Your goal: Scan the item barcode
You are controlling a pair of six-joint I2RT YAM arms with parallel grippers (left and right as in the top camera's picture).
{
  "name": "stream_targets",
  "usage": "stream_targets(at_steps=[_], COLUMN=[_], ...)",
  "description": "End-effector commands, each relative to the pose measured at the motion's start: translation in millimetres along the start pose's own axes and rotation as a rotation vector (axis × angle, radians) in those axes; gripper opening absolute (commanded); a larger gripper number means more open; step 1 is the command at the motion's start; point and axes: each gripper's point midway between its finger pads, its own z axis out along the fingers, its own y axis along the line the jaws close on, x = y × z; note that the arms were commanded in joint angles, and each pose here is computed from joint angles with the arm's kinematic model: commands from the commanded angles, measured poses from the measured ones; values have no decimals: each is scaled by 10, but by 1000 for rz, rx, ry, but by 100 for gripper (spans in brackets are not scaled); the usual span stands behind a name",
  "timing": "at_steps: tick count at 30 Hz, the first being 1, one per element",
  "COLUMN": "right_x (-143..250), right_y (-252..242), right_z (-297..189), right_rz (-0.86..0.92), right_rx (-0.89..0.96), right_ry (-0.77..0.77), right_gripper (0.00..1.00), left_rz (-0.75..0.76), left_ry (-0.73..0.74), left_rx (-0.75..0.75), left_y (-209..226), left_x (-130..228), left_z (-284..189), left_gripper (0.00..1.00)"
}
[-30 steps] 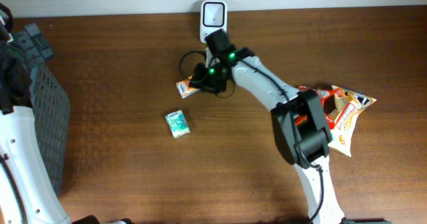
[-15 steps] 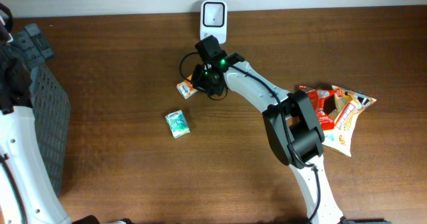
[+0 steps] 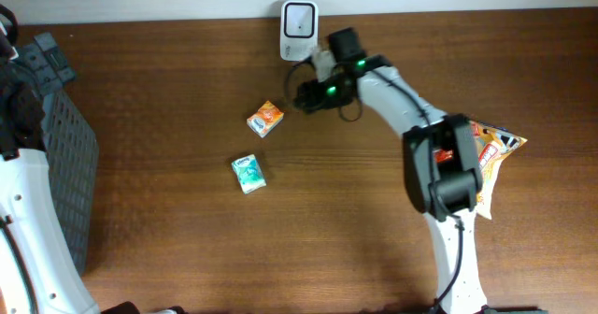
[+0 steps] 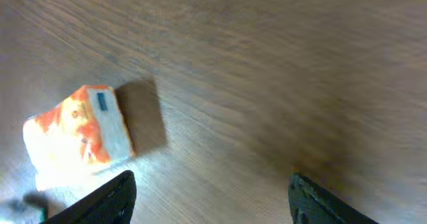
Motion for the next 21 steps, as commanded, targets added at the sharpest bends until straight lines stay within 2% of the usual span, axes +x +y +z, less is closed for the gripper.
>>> stream_targets(at_steps=[1,2,4,6,10,14,21], right_x=[-151,-115,-51,1,124,258,260], right_y=[481,596,825,1087,1487,1703,1402], right_z=[-275,-248,-147,-4,338,573,718], right_rz=[-54,-46,-76,-133,-203,-266,-207], right_rx=[-305,-332,-349,-345,-220,-95,138], right_ry=[-44,-26,1,15,32,37,10], right_gripper=[60,53,50,40,28,24,24], left_rz=[7,7,7,7,7,7,7], left_ry=[-3,-3,-3,-3,-3,-3,-3], left_rx=[-5,-5,-5,-5,-5,-5,-5], left_y=[16,16,16,16,16,16,16], left_x=[-8,-8,-8,-8,-8,-9,-8], left_z=[-3,-3,-3,-3,-3,-3,-3], left_gripper=[99,99,99,99,99,99,99])
